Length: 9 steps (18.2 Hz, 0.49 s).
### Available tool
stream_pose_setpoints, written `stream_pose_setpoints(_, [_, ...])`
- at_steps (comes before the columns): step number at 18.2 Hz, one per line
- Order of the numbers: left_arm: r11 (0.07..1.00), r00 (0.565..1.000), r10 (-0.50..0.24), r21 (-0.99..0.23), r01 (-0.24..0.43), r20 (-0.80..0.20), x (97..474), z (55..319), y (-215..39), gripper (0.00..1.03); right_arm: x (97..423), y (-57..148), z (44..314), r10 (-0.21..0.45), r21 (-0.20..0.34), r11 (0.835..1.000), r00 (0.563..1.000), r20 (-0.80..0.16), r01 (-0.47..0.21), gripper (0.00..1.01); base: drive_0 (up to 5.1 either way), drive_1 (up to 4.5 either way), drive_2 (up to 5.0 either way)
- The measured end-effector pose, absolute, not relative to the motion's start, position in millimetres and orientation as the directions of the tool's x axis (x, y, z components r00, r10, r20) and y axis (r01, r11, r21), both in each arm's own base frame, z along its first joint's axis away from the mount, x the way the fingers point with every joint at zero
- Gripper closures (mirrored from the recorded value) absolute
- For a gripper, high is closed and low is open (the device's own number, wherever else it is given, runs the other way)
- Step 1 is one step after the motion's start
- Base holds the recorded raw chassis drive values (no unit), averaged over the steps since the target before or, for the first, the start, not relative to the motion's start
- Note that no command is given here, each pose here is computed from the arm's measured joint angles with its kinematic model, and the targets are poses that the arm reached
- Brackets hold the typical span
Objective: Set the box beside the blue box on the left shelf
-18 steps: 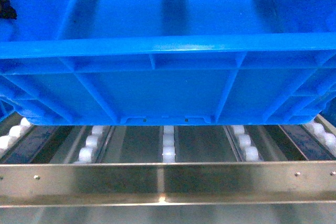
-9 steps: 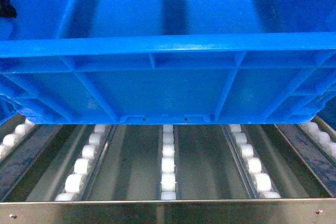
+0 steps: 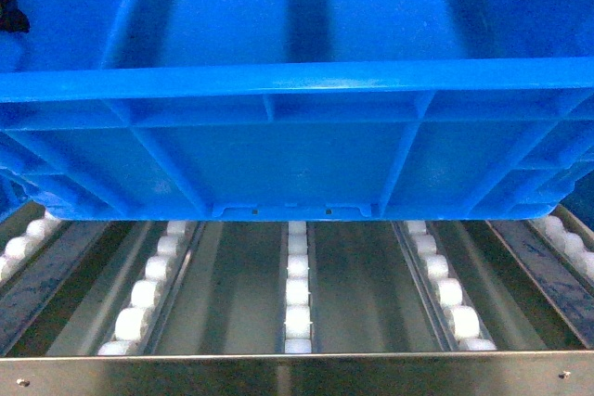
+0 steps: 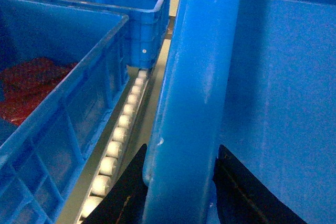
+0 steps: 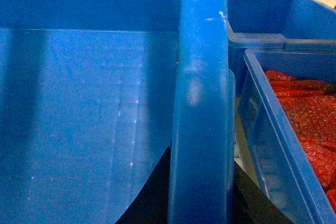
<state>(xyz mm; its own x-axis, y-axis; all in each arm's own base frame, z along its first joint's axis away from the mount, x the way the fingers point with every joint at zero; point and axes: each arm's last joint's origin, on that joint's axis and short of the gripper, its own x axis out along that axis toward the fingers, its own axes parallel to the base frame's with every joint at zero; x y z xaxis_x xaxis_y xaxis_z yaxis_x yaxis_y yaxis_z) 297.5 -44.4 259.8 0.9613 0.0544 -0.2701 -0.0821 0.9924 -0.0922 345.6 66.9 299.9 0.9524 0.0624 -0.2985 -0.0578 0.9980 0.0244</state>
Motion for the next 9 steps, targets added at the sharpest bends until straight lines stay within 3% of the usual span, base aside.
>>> stream_pose_setpoints(9, [0.992, 0.961, 0.054, -0.092, -0.082, -0.270, 297.6, 259.9, -44.4, 0.71, 345.6, 66.9, 299.9, 0.062, 0.024, 0.998, 0.952, -0.298, -0.058, 0.83, 0.0, 0.00, 0.0])
